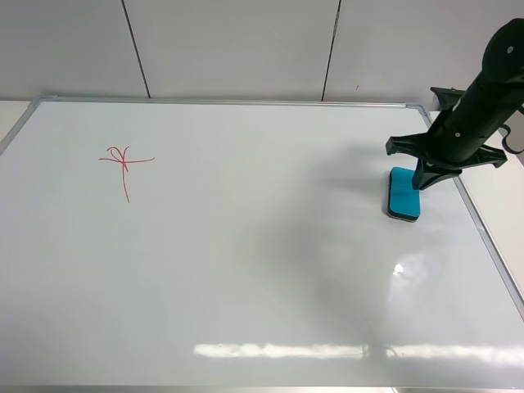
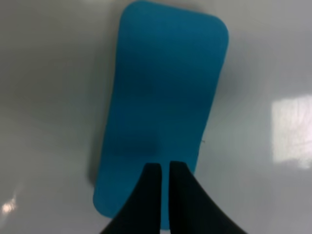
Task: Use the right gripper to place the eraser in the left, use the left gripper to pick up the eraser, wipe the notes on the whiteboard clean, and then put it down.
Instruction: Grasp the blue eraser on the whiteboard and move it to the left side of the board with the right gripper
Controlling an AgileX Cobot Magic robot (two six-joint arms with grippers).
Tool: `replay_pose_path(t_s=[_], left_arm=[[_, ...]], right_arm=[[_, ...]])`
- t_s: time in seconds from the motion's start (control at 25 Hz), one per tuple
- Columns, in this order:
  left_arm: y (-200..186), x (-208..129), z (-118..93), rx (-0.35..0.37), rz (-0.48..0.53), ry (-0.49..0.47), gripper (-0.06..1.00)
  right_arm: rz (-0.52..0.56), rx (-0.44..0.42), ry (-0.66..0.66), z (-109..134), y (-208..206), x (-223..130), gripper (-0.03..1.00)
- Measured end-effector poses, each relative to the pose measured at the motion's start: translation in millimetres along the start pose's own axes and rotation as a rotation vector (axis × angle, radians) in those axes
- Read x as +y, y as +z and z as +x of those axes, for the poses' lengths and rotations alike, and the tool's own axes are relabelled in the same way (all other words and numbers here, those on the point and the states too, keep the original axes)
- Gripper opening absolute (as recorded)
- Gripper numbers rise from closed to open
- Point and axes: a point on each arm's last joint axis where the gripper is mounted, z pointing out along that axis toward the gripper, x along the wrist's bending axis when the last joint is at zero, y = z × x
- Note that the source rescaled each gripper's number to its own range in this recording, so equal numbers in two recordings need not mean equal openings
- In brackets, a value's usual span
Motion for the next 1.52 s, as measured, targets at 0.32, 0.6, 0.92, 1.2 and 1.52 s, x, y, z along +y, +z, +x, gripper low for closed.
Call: replay_pose_path(t_s=[0.32, 0.6, 0.92, 1.2, 1.52], left_arm=[[0.0, 0.0, 0.0, 0.000, 0.000, 0.000, 1.00], [0.0, 0.0, 0.0, 0.000, 0.000, 0.000, 1.00], [0.0, -0.1, 0.0, 0.000, 0.001, 0.000, 1.00], [0.0, -0.1, 0.0, 0.000, 0.001, 0.000, 1.00], [0.0, -0.1, 0.0, 0.000, 0.001, 0.000, 1.00]], right_arm=[[-0.048, 0.006, -0.020, 10.6, 3.8, 7.0, 0.00], [-0.046, -0.025, -0.013, 8.1, 4.9, 6.9, 0.00], [0.040, -0.052, -0.015, 5.1, 34.9, 3.2, 0.00], [0.034, -0.061, -0.104, 25.3, 41.9, 2.4, 0.00], [0.010, 0.081, -0.211, 104.8, 47.7, -19.6, 0.00]])
